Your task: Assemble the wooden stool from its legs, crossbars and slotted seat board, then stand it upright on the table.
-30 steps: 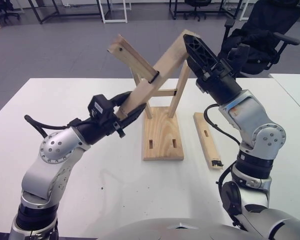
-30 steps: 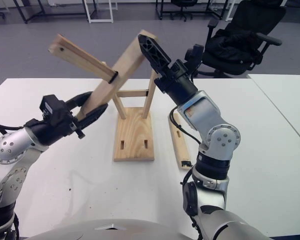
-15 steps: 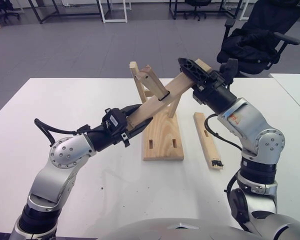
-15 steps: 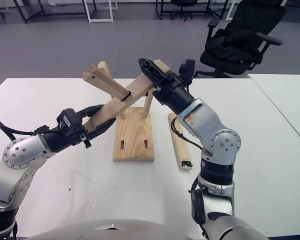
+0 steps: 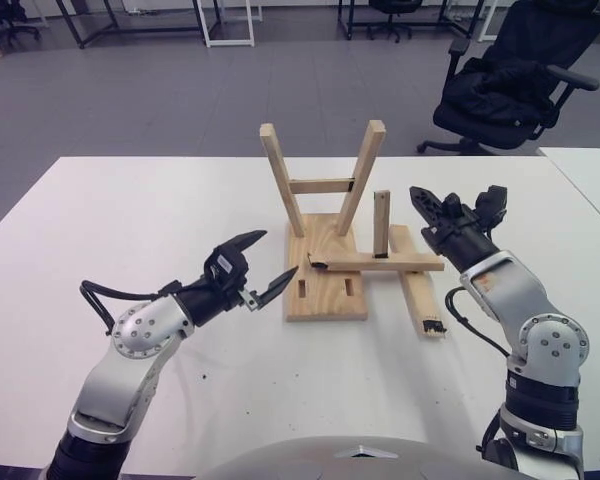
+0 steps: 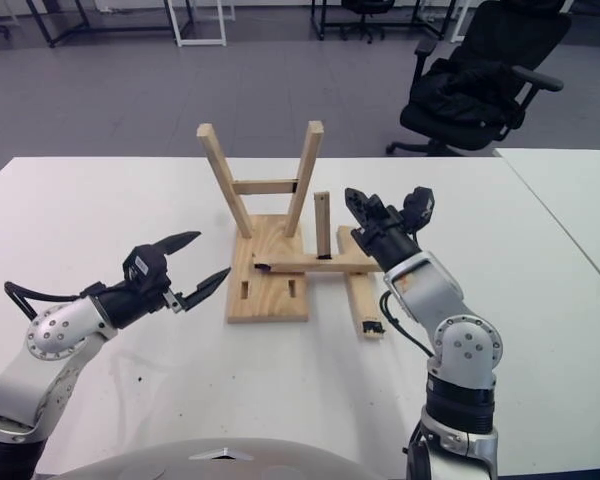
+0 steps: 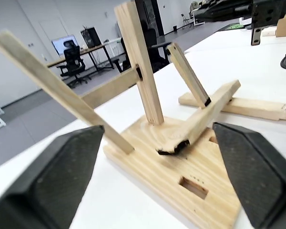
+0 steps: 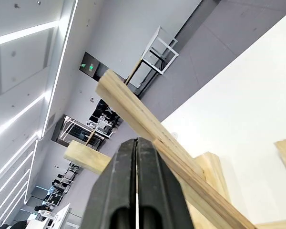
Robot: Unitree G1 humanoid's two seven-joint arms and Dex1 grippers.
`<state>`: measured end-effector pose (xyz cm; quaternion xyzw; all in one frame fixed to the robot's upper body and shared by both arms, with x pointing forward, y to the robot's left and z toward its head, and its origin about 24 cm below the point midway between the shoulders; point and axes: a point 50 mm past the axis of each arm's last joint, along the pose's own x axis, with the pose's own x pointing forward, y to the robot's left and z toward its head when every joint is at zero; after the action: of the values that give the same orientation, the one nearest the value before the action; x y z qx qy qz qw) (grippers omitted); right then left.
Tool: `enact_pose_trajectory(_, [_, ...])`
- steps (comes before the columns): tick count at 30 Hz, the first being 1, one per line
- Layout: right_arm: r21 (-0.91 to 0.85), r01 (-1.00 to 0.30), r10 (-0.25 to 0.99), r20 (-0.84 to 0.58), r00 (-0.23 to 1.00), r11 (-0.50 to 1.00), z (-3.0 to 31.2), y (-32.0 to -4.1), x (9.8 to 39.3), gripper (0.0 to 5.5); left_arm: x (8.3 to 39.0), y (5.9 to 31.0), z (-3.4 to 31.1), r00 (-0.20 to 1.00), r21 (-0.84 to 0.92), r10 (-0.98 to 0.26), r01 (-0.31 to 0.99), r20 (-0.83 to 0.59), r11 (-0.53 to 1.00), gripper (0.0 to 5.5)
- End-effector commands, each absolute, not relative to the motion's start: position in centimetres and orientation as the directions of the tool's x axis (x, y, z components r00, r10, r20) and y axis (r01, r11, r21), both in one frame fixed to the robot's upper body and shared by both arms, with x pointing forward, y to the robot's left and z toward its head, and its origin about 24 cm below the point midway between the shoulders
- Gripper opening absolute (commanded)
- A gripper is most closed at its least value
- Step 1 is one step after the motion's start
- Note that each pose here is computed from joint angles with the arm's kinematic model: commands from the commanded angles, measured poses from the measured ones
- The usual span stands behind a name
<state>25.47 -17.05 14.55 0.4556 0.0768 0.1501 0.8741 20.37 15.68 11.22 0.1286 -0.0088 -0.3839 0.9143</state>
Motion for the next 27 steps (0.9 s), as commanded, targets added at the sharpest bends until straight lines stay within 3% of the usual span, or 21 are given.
enact_pose_trajectory(1, [0.773,-0.156,0.271,-0.021,0.962,0.614,13.7,-19.1,26.1,0.00,20.7,15.2,10.7,0.682,0.261,-0.726,0.720,-0.090,0.643,4.83])
enact_pose_trajectory(4, [0.757,-0.135,0.223,-0.014,0.975,0.639,13.4,-20.8,26.6,0.00,22.3,14.1,10.7,0.622,0.283,-0.778,0.765,-0.092,0.578,5.32])
enact_pose_trajectory(12, [0.712,-0.118,0.226,-0.058,0.972,0.692,11.3,-20.7,27.3,0.00,27.4,10.8,7.9,0.313,0.202,-0.887,0.945,-0.339,0.256,5.37])
enact_pose_trajectory(15, [0.697,-0.115,0.235,-0.079,0.969,0.707,10.5,-20.5,27.2,0.00,29.2,9.7,8.1,0.285,0.187,-0.900,0.954,-0.331,0.234,5.37])
enact_pose_trajectory(19, [0.690,-0.116,0.247,-0.094,0.964,0.715,9.9,-20.2,27.1,0.00,30.5,8.3,8.0,0.244,0.183,-0.905,0.965,-0.349,0.190,4.80])
enact_pose_trajectory(27, [0.681,-0.125,0.263,-0.102,0.959,0.721,9.7,-19.8,27.3,0.00,32.1,7.5,7.0,0.195,0.135,-0.874,0.980,-0.445,0.149,4.77])
